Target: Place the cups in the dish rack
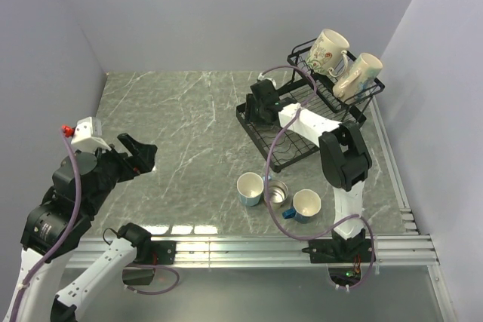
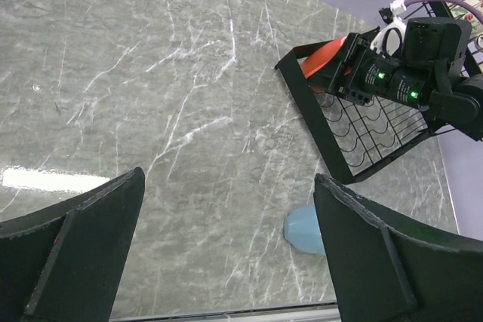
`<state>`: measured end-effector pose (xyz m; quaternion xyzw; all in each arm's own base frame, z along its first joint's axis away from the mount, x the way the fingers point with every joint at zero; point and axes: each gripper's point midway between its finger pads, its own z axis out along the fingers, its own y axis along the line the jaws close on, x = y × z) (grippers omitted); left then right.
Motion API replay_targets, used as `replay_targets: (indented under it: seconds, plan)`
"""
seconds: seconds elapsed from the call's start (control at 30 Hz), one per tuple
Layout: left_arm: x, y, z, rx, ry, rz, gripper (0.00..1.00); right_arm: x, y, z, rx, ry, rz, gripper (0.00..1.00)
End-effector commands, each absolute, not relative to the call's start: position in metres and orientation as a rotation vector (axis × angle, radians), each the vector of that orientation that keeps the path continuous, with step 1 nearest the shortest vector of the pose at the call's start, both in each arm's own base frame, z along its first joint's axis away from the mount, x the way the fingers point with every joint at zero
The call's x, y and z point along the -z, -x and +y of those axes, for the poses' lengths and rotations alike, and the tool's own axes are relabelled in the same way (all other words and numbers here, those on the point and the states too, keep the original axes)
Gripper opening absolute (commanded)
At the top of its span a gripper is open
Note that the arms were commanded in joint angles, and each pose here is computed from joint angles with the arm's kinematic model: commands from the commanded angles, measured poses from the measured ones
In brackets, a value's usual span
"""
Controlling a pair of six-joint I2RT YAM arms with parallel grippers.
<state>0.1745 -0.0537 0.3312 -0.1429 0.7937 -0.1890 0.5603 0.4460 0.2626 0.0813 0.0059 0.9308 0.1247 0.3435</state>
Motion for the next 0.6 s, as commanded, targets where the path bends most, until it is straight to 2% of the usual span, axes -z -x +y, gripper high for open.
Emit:
replay_targets:
  seconds: [0.0,0.17,0.37,0.5,0.57]
  plan:
    - [-0.339,-0.173,-0.055,0.451,0.306,1.852,0.99,-0.102,-0.439,0.271,-0.376,-0.009,2.395,0.63]
    - [-0.326,-0.180,-0.064,0.453,0.262,1.895,0.99,-0.132,-0.430,0.259,-0.361,-0.022,2.363,0.64]
    - [-0.298,-0.199,-0.079,0.462,0.274,1.973,0.97,-0.197,-0.402,0.242,-0.323,0.002,2.267,0.64]
    - [-0.273,-0.215,-0.110,0.544,0.192,2.059,0.91,-0.245,-0.367,0.229,-0.305,0.028,2.195,0.64]
    - [-0.258,-0.223,-0.127,0.593,0.147,2.109,0.90,-0.248,-0.350,0.221,-0.323,0.010,2.207,0.64]
